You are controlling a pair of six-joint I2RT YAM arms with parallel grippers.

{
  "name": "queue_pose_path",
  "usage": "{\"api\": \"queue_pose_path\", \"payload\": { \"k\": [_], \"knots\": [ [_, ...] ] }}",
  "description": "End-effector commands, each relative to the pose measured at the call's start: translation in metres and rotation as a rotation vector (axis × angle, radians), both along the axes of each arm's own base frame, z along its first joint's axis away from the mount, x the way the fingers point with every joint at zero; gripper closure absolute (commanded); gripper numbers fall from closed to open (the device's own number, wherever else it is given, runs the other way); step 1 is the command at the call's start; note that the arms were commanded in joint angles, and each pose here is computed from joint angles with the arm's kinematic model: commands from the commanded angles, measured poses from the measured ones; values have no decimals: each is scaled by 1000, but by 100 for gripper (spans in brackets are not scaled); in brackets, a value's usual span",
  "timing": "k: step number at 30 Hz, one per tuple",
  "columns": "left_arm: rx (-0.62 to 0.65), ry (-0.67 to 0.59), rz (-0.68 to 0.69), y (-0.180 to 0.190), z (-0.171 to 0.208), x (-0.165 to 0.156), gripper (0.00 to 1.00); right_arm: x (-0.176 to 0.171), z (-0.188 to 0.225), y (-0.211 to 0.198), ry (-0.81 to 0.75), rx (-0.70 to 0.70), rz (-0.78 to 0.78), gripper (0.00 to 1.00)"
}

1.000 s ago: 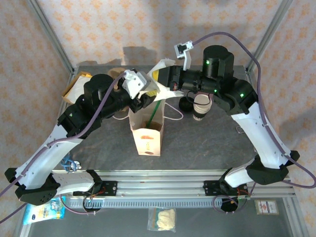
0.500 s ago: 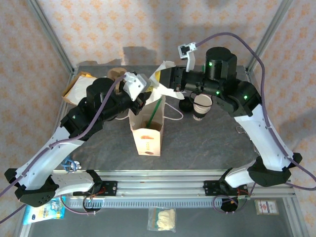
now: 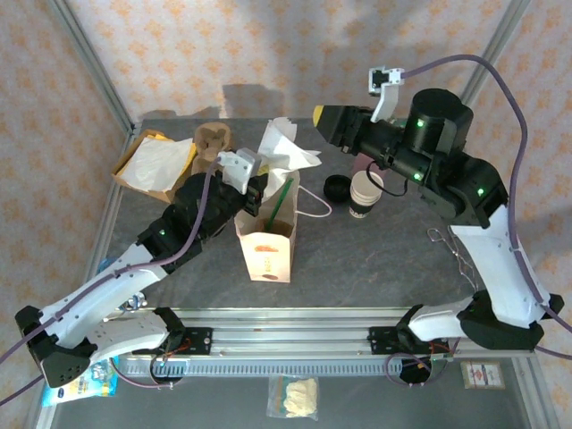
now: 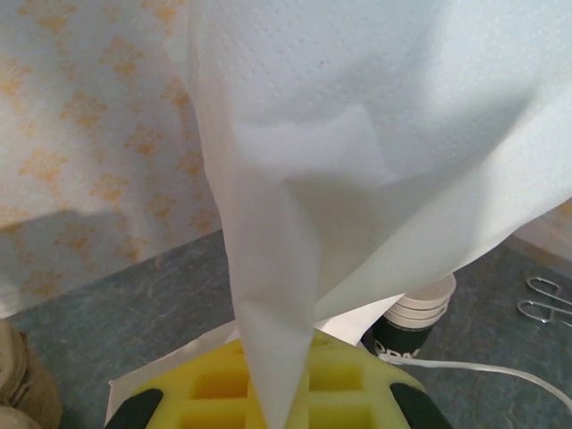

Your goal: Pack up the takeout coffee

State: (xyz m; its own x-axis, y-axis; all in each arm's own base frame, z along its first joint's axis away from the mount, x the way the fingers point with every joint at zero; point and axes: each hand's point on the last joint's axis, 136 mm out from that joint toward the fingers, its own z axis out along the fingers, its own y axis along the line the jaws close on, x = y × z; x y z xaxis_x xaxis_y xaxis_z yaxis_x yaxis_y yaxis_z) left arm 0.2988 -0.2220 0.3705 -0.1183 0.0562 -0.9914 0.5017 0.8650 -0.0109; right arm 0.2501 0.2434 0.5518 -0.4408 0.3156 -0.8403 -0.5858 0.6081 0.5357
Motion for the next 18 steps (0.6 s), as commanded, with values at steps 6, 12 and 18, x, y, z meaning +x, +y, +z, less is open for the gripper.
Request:
{"api": "queue_pose_path", "payload": {
  "k": [6, 12, 18],
  "knots": [
    [-269, -95, 81, 10, 24, 10, 100, 2, 12, -11, -61, 14, -52, 62],
    [-300, -88, 58, 3, 11, 13, 100, 3, 11, -9, -59, 15, -46, 62],
    [-344, -72, 49, 9, -1, 21, 100, 5, 7, -7, -50, 14, -49, 62]
  ]
}}
